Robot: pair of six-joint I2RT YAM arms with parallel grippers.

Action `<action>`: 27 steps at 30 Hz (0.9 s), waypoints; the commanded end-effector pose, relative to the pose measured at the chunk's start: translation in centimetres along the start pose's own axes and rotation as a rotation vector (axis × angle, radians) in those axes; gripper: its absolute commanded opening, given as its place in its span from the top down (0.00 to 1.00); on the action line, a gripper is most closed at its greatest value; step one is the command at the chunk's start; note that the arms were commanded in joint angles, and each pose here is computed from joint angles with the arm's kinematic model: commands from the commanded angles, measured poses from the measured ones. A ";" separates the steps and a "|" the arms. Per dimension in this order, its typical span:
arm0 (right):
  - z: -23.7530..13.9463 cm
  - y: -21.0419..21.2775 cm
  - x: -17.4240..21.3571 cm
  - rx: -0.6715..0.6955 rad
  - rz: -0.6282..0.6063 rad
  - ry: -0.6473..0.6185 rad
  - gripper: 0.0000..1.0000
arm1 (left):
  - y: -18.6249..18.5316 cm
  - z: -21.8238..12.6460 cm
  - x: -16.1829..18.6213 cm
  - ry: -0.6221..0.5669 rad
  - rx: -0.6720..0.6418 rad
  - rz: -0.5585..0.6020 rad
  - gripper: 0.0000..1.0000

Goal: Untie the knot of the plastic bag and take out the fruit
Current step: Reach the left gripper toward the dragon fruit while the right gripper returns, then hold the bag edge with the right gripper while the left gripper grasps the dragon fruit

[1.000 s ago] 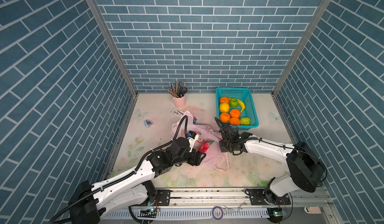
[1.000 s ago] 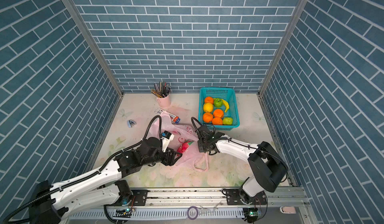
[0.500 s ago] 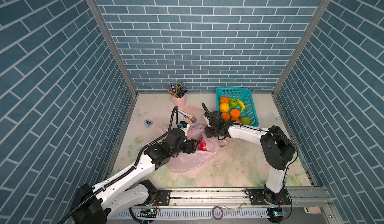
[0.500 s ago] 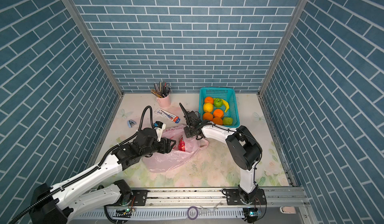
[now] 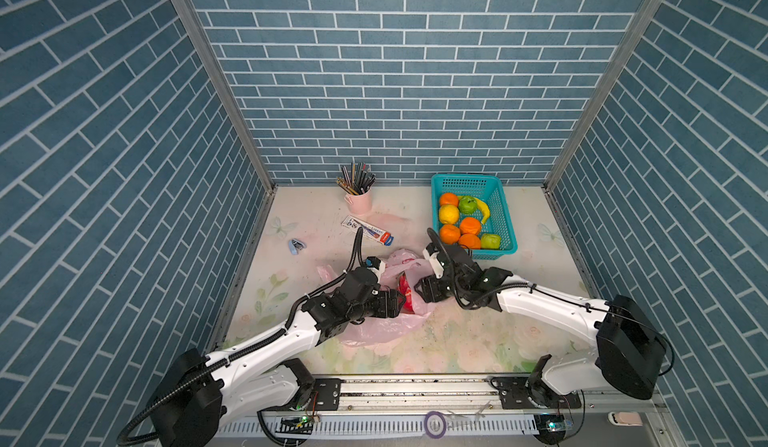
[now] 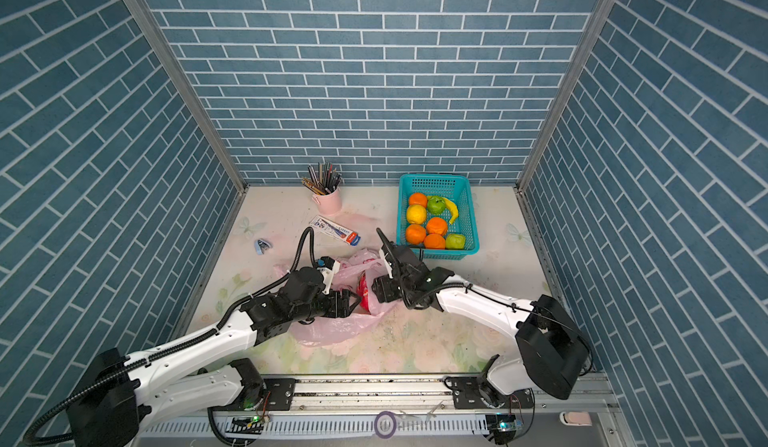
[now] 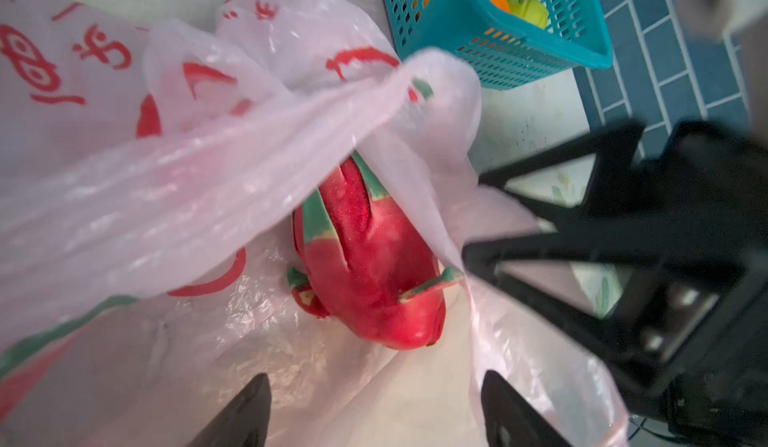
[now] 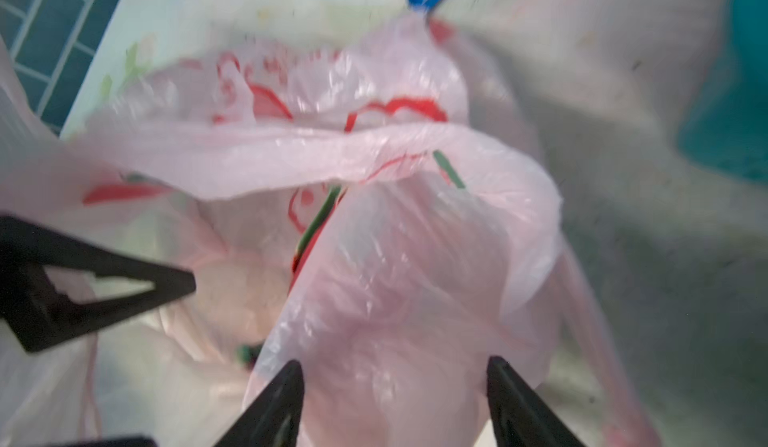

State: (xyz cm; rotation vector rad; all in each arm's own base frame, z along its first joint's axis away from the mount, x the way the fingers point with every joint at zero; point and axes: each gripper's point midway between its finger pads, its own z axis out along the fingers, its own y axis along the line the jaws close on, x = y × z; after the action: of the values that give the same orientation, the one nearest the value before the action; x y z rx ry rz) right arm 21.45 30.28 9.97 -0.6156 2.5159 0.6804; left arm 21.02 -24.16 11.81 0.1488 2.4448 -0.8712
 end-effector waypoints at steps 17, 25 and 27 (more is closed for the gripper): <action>1.3 -4.4 6.7 0.176 0.061 0.095 0.82 | 0.3 3.1 -1.2 -0.073 -0.023 -0.027 0.12; 1.4 -3.1 4.7 0.135 0.102 0.041 0.87 | -1.1 5.6 -1.0 -0.018 0.043 0.069 0.12; 1.6 -2.8 4.7 0.117 0.115 0.040 0.87 | -1.4 6.1 -1.2 -0.014 0.045 0.073 0.12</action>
State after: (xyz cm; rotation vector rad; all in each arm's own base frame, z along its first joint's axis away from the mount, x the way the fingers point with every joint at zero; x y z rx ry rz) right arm 19.13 26.62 4.39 -0.5190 2.6361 0.5113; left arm 23.46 -27.31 7.59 0.1916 2.4613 -0.8485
